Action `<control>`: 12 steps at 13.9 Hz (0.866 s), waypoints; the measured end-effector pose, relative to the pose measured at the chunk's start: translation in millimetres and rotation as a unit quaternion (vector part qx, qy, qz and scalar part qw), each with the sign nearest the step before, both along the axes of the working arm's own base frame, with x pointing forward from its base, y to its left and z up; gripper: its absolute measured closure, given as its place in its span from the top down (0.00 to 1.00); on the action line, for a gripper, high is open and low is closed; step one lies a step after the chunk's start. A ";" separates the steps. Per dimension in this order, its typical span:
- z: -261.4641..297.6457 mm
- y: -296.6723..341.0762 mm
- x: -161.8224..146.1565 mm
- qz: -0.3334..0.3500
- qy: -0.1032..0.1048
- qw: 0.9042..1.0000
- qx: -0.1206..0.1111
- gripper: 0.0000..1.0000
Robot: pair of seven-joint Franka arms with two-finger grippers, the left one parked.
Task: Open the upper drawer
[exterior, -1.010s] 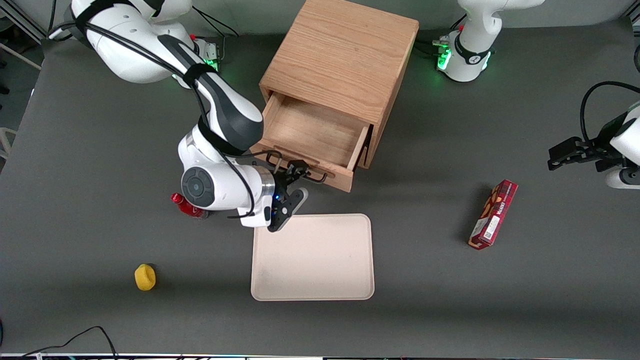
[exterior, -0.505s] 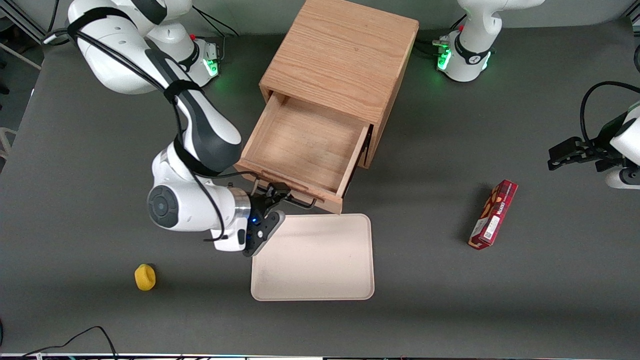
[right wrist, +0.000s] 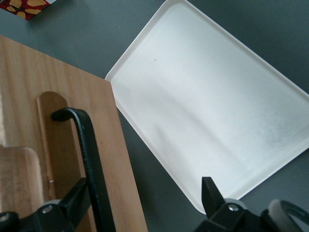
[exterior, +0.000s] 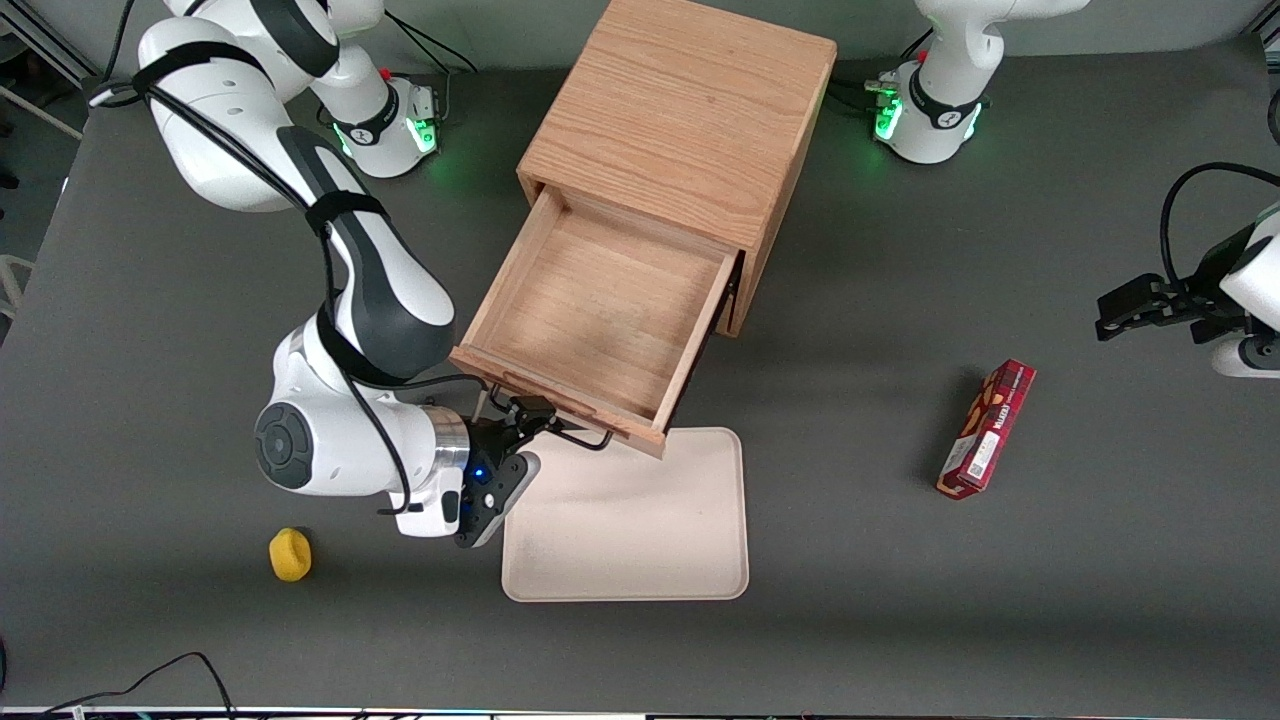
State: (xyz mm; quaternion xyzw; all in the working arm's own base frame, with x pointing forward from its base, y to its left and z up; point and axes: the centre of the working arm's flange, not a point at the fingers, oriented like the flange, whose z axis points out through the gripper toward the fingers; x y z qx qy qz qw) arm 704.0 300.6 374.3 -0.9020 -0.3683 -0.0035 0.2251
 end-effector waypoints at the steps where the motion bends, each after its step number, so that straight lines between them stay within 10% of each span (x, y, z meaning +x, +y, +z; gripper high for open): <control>1: 6.1 -3.1 2.9 -0.002 -0.006 1.000 0.002 1.00; 8: 140.5 -38.2 -1.0 -0.027 -0.089 0.996 -0.013 1.00; 12: 229.7 -41.9 -51.8 -0.172 -0.065 0.980 -0.074 1.00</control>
